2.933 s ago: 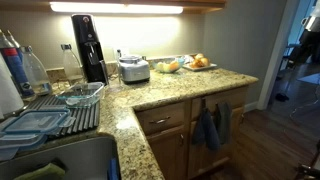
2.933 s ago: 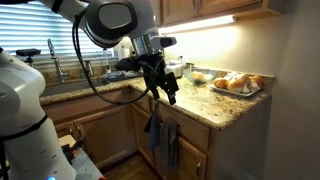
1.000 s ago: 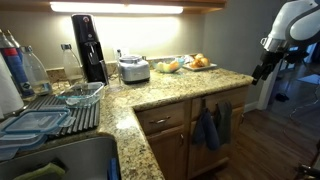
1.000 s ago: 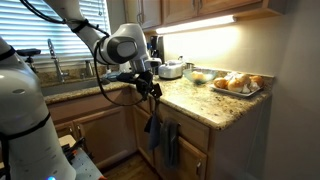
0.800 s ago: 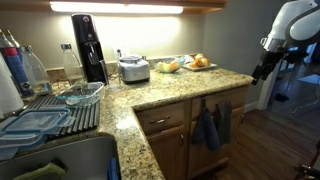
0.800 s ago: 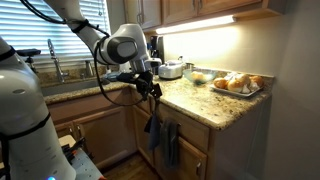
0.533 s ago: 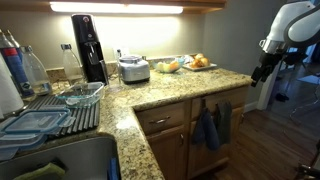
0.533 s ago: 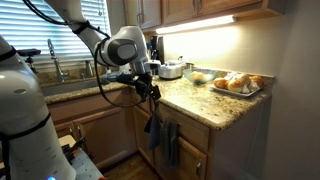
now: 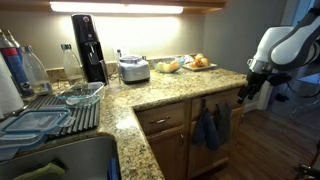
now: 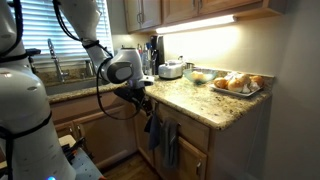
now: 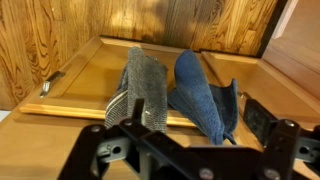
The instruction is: Take the oven mitts off the hanger and put them on the counter
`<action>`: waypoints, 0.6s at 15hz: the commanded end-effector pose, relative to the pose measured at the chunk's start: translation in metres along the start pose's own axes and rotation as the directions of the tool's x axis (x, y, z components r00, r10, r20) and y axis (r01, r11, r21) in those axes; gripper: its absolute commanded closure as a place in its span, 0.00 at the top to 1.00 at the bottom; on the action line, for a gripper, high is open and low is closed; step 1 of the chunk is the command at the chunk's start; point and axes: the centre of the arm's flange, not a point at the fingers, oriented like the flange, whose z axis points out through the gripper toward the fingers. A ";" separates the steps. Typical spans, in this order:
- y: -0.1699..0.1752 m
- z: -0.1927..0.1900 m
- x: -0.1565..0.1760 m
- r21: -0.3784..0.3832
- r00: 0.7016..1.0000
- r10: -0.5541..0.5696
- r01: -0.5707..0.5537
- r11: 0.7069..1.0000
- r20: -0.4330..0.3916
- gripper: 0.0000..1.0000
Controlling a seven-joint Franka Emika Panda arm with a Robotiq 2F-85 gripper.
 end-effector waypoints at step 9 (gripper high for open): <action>-0.034 0.051 -0.010 0.011 0.996 -0.041 0.042 0.999 -0.079 1.00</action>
